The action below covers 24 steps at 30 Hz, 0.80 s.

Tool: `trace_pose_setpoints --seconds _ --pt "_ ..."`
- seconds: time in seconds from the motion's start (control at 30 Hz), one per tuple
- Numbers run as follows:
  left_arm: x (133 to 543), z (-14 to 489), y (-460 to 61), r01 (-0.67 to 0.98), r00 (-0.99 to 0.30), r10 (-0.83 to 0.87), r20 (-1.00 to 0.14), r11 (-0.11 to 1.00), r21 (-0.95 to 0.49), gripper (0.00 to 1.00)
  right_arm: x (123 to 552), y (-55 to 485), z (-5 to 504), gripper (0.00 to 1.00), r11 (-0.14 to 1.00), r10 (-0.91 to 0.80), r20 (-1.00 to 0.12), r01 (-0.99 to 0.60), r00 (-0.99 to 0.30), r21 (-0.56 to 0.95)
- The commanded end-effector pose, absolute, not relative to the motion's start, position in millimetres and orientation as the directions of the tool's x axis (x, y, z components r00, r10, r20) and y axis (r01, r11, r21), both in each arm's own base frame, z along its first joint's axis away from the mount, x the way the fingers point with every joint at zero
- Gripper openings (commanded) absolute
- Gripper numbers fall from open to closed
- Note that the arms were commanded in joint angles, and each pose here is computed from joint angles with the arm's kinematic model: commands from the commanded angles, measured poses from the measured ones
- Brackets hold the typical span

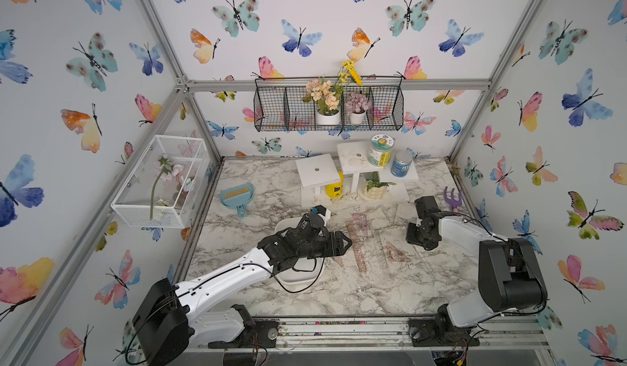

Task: Put the scattered rulers into the storage box
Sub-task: Pick up the ruler from the center of the board.

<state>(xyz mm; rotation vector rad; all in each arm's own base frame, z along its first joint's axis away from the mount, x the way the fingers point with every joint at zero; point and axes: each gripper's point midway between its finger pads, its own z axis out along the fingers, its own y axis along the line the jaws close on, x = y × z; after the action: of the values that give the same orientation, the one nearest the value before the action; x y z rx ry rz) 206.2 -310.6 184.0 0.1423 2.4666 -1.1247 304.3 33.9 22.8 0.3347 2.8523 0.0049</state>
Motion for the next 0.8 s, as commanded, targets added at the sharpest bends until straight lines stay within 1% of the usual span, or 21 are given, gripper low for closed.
trace_pose_setpoints --seconds 0.0,0.37,0.57,0.77 --pt "208.2 192.4 -316.7 0.29 -0.9 -0.07 -0.43 0.64 -0.712 0.75 301.5 33.4 21.5 0.37 0.977 0.21 -0.238 0.212 -0.948 0.016" --pt "207.3 193.6 -314.8 0.294 -0.898 -0.071 -0.435 0.639 -0.711 0.76 297.1 40.1 12.9 0.36 0.978 0.207 -0.202 0.202 -0.957 0.044" --pt "206.0 193.3 -311.7 0.284 -0.899 -0.083 -0.431 0.638 -0.716 0.76 294.9 42.6 13.4 0.3 0.977 0.214 -0.201 0.206 -0.956 0.062" --pt "204.6 191.9 -310.1 0.275 -0.902 -0.088 -0.423 0.639 -0.719 0.76 292.8 44.3 12.8 0.26 0.975 0.218 -0.196 0.208 -0.956 0.072"
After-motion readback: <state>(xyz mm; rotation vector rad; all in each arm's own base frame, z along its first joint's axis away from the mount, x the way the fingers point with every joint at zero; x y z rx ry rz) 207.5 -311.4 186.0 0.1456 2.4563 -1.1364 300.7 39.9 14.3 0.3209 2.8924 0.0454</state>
